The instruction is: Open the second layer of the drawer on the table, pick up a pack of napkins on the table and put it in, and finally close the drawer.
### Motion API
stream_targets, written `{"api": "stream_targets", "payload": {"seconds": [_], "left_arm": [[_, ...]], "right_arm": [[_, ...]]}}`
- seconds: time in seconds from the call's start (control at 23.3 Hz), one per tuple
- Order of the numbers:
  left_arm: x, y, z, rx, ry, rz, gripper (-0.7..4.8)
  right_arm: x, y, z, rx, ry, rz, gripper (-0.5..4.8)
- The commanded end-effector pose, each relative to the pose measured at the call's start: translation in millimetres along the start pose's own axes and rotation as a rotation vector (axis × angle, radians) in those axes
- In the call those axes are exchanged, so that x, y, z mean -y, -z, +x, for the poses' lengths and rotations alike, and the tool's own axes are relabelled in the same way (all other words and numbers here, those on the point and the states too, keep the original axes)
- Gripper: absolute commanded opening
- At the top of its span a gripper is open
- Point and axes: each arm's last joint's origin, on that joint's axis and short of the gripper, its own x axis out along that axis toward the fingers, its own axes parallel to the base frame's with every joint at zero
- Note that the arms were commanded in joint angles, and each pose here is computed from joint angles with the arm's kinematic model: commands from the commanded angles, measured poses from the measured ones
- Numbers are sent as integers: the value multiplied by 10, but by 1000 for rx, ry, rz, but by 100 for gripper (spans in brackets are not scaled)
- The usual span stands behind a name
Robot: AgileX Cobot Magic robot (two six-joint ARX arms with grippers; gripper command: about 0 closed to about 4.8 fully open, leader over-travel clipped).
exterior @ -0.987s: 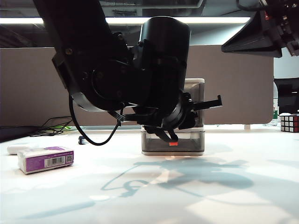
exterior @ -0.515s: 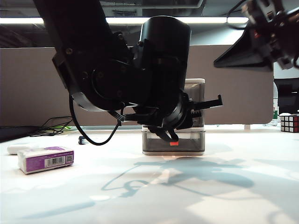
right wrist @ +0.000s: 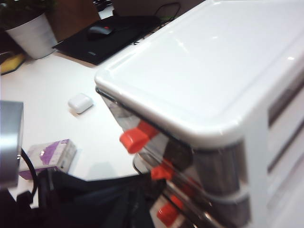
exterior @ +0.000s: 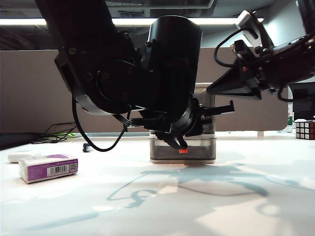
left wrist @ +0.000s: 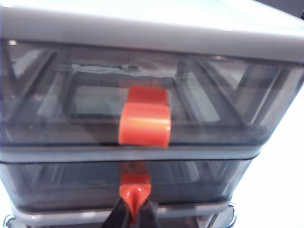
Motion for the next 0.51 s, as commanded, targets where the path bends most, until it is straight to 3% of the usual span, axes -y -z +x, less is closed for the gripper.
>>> {"api": "stream_targets", "payload": {"seconds": [0.04,0.51], "left_arm": [[5,-8,-8,-2,1,3,-6],[-57,-1,-77,-26,-6,26,-6]], "right_arm": [[48,-97,114,19,-52,-26,-5],[164,-185,297,23,-49,-29,-5]]}}
